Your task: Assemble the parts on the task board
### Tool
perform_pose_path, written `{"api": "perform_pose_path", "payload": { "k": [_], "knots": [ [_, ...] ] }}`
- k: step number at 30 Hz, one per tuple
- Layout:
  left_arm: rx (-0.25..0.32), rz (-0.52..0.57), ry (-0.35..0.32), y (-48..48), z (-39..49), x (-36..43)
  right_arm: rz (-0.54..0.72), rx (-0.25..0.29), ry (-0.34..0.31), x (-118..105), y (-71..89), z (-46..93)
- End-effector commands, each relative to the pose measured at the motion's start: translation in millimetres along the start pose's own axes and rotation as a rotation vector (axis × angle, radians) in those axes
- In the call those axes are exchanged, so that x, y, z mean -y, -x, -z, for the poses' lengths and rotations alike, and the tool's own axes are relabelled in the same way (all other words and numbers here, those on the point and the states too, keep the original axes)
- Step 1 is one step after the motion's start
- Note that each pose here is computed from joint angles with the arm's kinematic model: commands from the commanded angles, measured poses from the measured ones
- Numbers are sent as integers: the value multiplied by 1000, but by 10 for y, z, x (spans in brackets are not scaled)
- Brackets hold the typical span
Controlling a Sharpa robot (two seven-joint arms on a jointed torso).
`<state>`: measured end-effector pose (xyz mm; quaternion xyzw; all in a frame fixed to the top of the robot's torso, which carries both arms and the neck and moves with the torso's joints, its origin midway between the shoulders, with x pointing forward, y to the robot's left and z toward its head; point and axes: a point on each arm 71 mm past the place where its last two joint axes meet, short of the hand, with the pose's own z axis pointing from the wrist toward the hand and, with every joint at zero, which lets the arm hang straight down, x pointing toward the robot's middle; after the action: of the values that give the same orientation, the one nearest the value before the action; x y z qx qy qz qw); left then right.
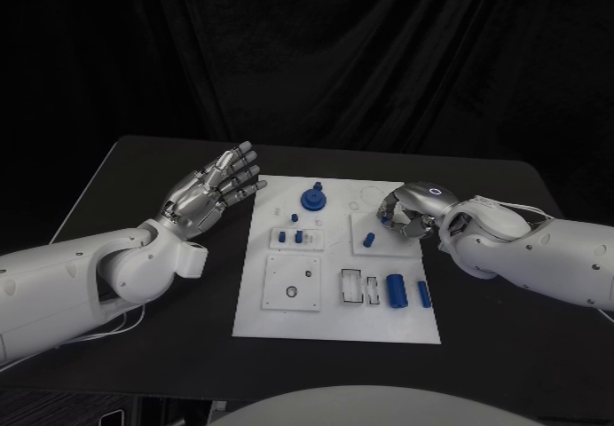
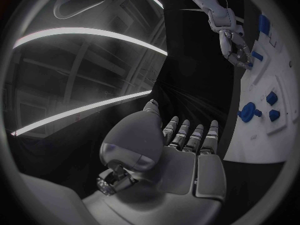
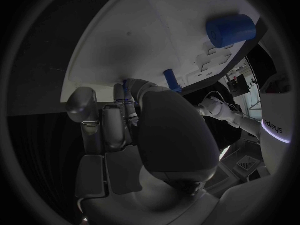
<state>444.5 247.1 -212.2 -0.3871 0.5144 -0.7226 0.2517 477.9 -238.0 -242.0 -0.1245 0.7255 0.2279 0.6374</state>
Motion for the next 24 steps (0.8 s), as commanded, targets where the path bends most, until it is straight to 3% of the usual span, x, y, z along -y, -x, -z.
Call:
{"api": "perform_pose_path", "payload": {
  "k": [1, 12, 24],
  "knots": [
    [-13, 21, -86, -17, -3, 50, 7, -13, -8, 6, -29, 0],
    [-17, 24, -75, -11, -9, 35, 7, -21, -2, -8, -61, -19],
    [-16, 23, -66, 4, -14, 19, 1, 58, 41, -51, -5, 2]
  ]
}}
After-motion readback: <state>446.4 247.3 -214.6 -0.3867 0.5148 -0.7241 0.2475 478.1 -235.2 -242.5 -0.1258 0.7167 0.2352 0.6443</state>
